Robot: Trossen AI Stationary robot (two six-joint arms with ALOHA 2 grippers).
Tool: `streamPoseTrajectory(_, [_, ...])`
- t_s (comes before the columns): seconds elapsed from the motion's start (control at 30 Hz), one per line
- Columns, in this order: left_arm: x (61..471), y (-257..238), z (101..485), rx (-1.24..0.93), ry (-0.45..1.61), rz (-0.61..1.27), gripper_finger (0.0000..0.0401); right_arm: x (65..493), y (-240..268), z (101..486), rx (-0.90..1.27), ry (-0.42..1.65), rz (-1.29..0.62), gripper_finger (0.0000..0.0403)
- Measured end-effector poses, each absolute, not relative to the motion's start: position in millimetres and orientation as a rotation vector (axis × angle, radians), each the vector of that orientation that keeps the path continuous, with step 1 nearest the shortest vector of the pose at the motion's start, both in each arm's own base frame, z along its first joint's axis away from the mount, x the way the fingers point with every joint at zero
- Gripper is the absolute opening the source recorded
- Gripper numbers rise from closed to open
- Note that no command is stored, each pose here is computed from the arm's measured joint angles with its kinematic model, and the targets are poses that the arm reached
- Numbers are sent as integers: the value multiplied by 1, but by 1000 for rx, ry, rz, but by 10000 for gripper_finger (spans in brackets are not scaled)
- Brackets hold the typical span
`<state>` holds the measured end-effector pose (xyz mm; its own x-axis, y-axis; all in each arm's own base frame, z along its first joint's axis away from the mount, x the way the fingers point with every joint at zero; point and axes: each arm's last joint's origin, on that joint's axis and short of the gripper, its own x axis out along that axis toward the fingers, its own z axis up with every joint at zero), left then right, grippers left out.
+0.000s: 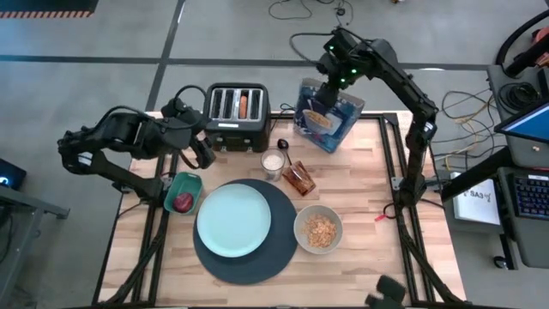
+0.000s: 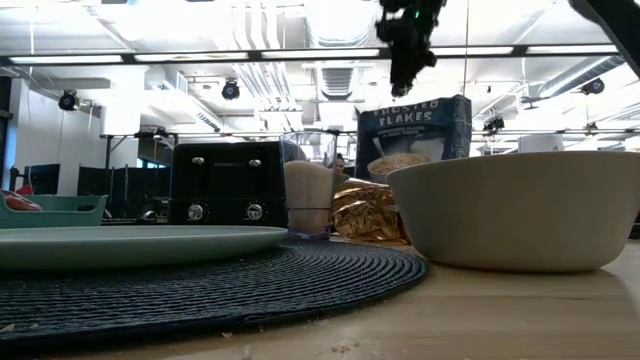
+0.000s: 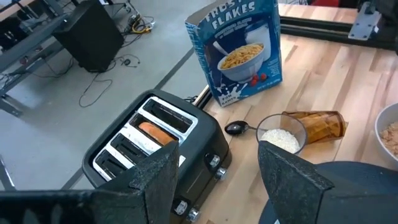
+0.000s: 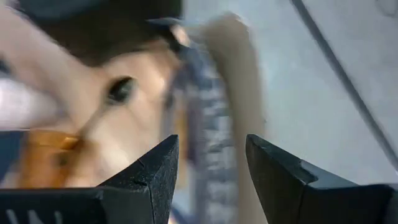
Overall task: Arrange a breakfast setting
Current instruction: Adjust the orange glass on the table
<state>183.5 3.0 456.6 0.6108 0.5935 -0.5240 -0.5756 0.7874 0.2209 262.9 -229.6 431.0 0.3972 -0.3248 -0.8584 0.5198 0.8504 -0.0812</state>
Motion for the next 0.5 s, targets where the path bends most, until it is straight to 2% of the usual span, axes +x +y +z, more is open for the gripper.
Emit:
streamPoseTrajectory(0.17, [191,3,453,40,619,668,201,261,-200,454,290,873,-322,175])
streamPoseTrajectory(0.33, [195,3,451,34,626,670,201,256,-181,466,225,858,-343,165])
streamPoseTrajectory(0.5, [196,3,450,34,630,670,200,257,-171,468,260,856,-337,166])
